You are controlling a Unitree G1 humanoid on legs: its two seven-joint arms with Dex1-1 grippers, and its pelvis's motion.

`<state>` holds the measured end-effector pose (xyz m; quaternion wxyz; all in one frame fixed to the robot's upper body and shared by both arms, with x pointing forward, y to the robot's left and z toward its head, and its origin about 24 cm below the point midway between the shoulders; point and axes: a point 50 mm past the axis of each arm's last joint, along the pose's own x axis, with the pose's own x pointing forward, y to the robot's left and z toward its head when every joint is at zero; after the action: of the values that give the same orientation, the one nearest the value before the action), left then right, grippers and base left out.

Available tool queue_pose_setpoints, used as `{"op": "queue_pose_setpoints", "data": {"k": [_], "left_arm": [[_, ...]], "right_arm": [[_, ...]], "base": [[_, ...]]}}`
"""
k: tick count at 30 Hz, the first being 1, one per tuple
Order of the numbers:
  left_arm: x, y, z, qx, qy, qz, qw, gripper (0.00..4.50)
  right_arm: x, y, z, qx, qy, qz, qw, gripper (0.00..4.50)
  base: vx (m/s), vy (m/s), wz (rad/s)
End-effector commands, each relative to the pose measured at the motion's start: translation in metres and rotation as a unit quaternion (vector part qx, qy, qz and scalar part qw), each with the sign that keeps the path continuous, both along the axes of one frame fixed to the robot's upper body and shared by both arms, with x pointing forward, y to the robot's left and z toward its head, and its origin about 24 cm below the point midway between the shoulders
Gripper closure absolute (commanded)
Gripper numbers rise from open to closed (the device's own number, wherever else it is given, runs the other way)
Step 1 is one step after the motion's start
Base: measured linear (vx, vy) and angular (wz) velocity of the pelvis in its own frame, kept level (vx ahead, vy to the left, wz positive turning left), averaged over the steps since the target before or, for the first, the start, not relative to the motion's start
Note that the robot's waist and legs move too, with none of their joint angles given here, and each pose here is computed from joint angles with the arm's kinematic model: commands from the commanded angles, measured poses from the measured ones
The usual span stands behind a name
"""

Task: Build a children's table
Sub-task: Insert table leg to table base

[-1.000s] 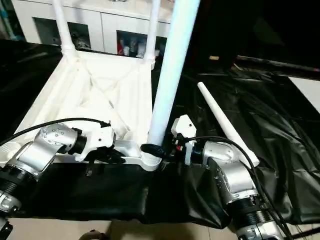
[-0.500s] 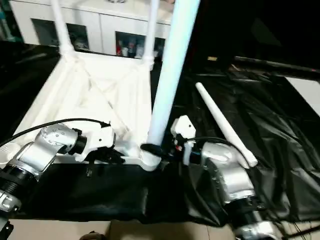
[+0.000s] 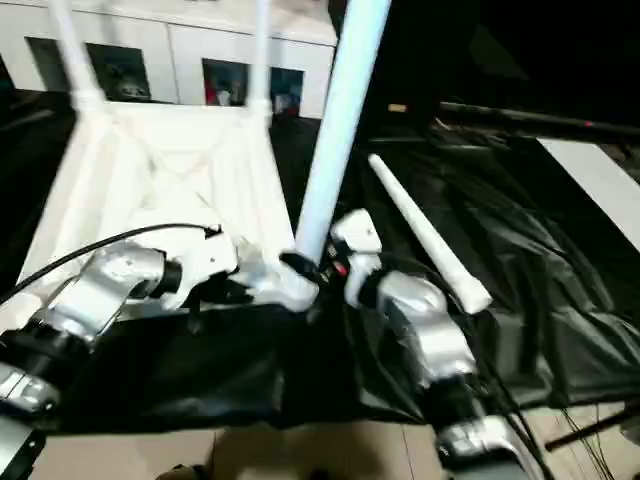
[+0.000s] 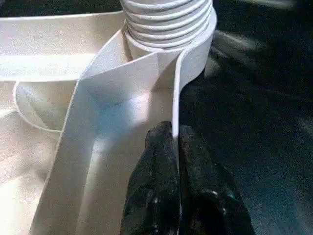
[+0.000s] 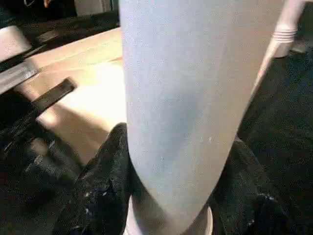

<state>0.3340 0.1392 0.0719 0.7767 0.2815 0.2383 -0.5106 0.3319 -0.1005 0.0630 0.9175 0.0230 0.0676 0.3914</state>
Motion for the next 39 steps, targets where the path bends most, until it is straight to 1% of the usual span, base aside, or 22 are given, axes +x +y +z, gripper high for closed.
{"op": "queue_pose_setpoints", "data": {"k": [1,2,6,7,10,11,12,14,15,17,18,19,26,29,32,33,35,37,38,39], "left_arm": [[0.003,-0.006,0.01,-0.003,-0.017,0.009,1.0,4.5],[0.003,-0.006,0.01,-0.003,-0.017,0.009,1.0,4.5],[0.005,-0.014,0.006,-0.001,-0.015,0.062,0.998,4.5],[0.005,-0.018,0.004,0.001,-0.013,0.082,0.997,4.5],[0.005,-0.02,0.003,0.002,-0.012,0.096,0.995,4.5],[0.006,-0.029,0.0,0.002,-0.011,0.121,0.993,4.5],[0.005,-0.037,-0.002,-0.004,-0.008,0.133,0.991,4.5],[0.005,-0.04,-0.002,-0.007,-0.006,0.137,0.991,4.5],[0.004,-0.05,-0.002,-0.015,-0.004,0.143,0.99,4.5],[0.003,-0.053,-0.002,-0.017,-0.002,0.145,0.989,4.5],[0.002,-0.057,-0.003,-0.02,-0.001,0.147,0.989,4.5],[0.002,-0.06,-0.003,-0.021,-0.003,0.154,0.988,4.5],[0.006,-0.058,-0.001,-0.016,-0.01,0.172,0.985,4.5],[0.006,-0.055,-0.001,-0.013,-0.012,0.174,0.985,4.5],[0.007,-0.054,0.0,-0.016,-0.017,0.172,0.985,4.5],[0.008,-0.053,0.001,-0.018,-0.02,0.17,0.985,4.5],[0.01,-0.051,0.003,-0.022,-0.027,0.168,0.985,4.5],[0.012,-0.048,0.005,-0.024,-0.031,0.166,0.985,4.5],[0.012,-0.047,0.006,-0.024,-0.033,0.166,0.985,4.5],[0.014,-0.044,0.008,-0.025,-0.038,0.165,0.985,4.5]], "right_arm": [[-0.012,-0.018,-0.058,-0.066,0.138,-0.077,0.985,2.65],[-0.012,-0.018,-0.058,-0.066,0.138,-0.077,0.985,2.65],[0.002,-0.011,-0.057,-0.064,0.148,-0.136,0.978,2.65],[0.007,-0.009,-0.055,-0.068,0.148,-0.159,0.974,2.65],[0.011,-0.008,-0.055,-0.071,0.149,-0.175,0.971,2.65],[0.017,-0.004,-0.053,-0.07,0.154,-0.209,0.963,2.65],[0.02,0.0,-0.051,-0.071,0.158,-0.23,0.958,2.65],[0.021,0.002,-0.051,-0.075,0.158,-0.239,0.955,2.66],[0.023,0.007,-0.05,-0.078,0.16,-0.252,0.951,2.66],[0.023,0.008,-0.05,-0.081,0.159,-0.257,0.95,2.66],[0.023,0.011,-0.05,-0.086,0.157,-0.257,0.95,2.66],[0.024,0.017,-0.049,-0.086,0.155,-0.257,0.95,2.66],[0.024,0.025,-0.049,-0.077,0.158,-0.256,0.951,2.66],[0.026,0.028,-0.046,-0.079,0.15,-0.25,0.953,2.66],[0.028,0.031,-0.041,-0.068,0.139,-0.235,0.96,2.66],[0.029,0.032,-0.038,-0.057,0.135,-0.229,0.962,2.31],[0.033,0.033,-0.031,-0.05,0.117,-0.219,0.967,1.96],[0.035,0.032,-0.026,-0.049,0.104,-0.213,0.97,1.9],[0.036,0.032,-0.024,-0.048,0.098,-0.208,0.972,1.79],[0.038,0.031,-0.019,-0.046,0.083,-0.197,0.976,1.79]], "base": [[0.087,-0.078,-0.39],[0.056,-0.004,-0.25],[-0.014,-0.039,0.09],[0.0,0.0,0.0],[0.0,0.0,0.0],[0.0,0.0,0.0],[0.0,0.0,0.0],[-0.012,0.026,-0.05],[-0.023,0.052,-0.1],[-0.002,0.026,-0.04],[0.0,0.0,0.0],[0.0,0.0,0.0],[0.0,0.0,0.0],[0.0,0.0,0.0],[0.0,0.0,0.0],[0.0,0.0,0.0],[0.0,0.0,0.0],[0.0,0.0,0.0],[0.0,0.0,0.0],[0.0,0.0,0.0]]}}
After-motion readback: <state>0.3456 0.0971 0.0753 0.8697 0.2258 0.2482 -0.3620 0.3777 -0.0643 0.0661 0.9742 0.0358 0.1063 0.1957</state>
